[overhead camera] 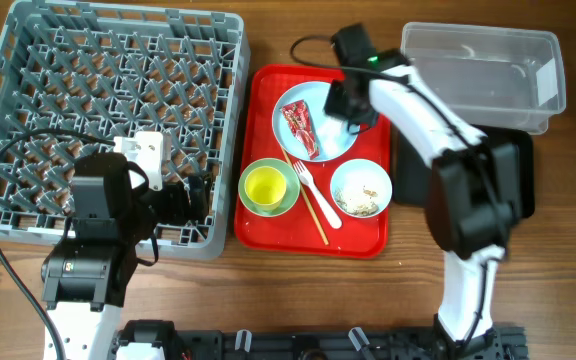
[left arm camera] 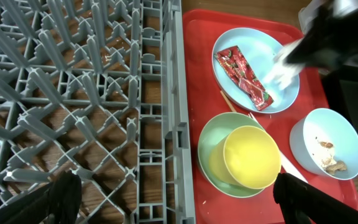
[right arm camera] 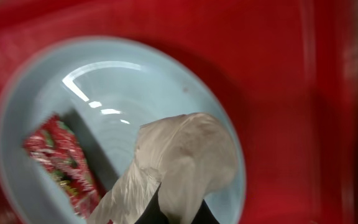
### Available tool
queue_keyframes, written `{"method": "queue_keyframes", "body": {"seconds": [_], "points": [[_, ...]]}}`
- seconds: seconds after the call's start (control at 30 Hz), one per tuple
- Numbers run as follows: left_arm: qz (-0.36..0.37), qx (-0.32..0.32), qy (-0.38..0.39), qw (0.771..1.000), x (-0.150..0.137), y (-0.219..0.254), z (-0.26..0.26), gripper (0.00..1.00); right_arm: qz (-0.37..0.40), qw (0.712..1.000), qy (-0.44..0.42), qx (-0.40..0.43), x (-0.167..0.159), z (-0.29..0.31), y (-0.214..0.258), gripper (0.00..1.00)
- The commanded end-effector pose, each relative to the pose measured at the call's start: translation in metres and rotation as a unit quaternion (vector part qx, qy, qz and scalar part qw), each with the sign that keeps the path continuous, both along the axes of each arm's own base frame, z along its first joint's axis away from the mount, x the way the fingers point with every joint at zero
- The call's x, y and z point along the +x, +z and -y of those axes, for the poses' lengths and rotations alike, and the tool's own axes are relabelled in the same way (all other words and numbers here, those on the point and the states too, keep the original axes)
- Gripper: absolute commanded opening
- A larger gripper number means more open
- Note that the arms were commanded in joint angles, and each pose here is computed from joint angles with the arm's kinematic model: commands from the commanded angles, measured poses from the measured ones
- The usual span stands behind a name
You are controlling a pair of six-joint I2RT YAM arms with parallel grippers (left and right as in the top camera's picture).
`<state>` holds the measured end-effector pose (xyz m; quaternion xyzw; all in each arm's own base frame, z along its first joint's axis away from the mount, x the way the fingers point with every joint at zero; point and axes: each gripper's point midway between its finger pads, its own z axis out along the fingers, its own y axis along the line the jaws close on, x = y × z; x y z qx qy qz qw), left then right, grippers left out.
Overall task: Sort waste into correct bins and load items into the dishwasher rack
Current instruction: 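Carry the wrapper and tissue with the right gripper into the clear bin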
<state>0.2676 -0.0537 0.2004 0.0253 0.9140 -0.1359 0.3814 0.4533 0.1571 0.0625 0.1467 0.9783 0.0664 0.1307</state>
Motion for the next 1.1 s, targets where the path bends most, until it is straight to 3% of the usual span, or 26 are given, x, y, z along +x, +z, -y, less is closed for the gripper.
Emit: {"method": "queue_keyframes", "body": {"seconds": [0.0, 0.07, 0.13, 0.2, 0.27, 0.3, 0.47, 0.6, 0.7, 0.8, 1.0, 1.07], "points": [[0.008, -0.007, -0.001, 1.000, 0.001, 0.008, 0.002, 1.00, 0.136, 0.990, -0.038, -0.027, 0.021, 0.066, 0.115, 0.06], [0.008, -0.007, -0.001, 1.000, 0.001, 0.008, 0.002, 1.00, 0.158, 0.983, -0.077, -0.055, 0.023, 0.103, 0.133, 0.06], [0.008, -0.007, -0.001, 1.000, 0.001, 0.008, 0.002, 1.00, 0.161, 0.976, -0.125, -0.079, 0.027, 0.149, 0.134, 0.17], [0.009, -0.007, -0.001, 1.000, 0.001, 0.008, 0.002, 1.00, 0.172, 0.970, -0.148, -0.084, 0.037, 0.178, 0.132, 0.45], [0.008, -0.007, -0.001, 1.000, 0.001, 0.008, 0.002, 1.00, 0.213, 0.968, -0.114, -0.066, 0.058, 0.179, 0.142, 0.77], [0.008, -0.007, -0.001, 1.000, 0.001, 0.008, 0.002, 1.00, 0.229, 0.970, -0.070, -0.047, 0.064, 0.166, 0.148, 0.82], [0.007, -0.007, -0.001, 1.000, 0.001, 0.007, 0.002, 1.00, 0.197, 0.965, 0.148, 0.094, 0.025, 0.056, 0.156, 0.83], [0.007, -0.007, -0.002, 1.000, 0.001, 0.007, 0.002, 1.00, 0.114, 0.963, 0.240, 0.042, -0.020, -0.004, 0.106, 0.83], [0.006, -0.007, -0.001, 1.000, 0.001, 0.007, 0.002, 1.00, 0.089, 0.958, 0.273, 0.010, -0.035, -0.032, 0.071, 0.82], [0.007, -0.007, -0.002, 1.000, 0.001, 0.007, 0.002, 1.00, 0.050, 0.963, 0.263, 0.012, -0.045, -0.055, 0.029, 0.70], [0.005, -0.007, -0.002, 1.000, 0.000, 0.007, 0.002, 1.00, -0.034, 0.965, 0.262, 0.001, -0.054, -0.061, -0.055, 0.62], [0.004, -0.007, -0.002, 1.000, 0.000, 0.006, 0.002, 1.00, -0.045, 0.964, 0.260, -0.001, -0.056, -0.060, -0.066, 0.48]]}}
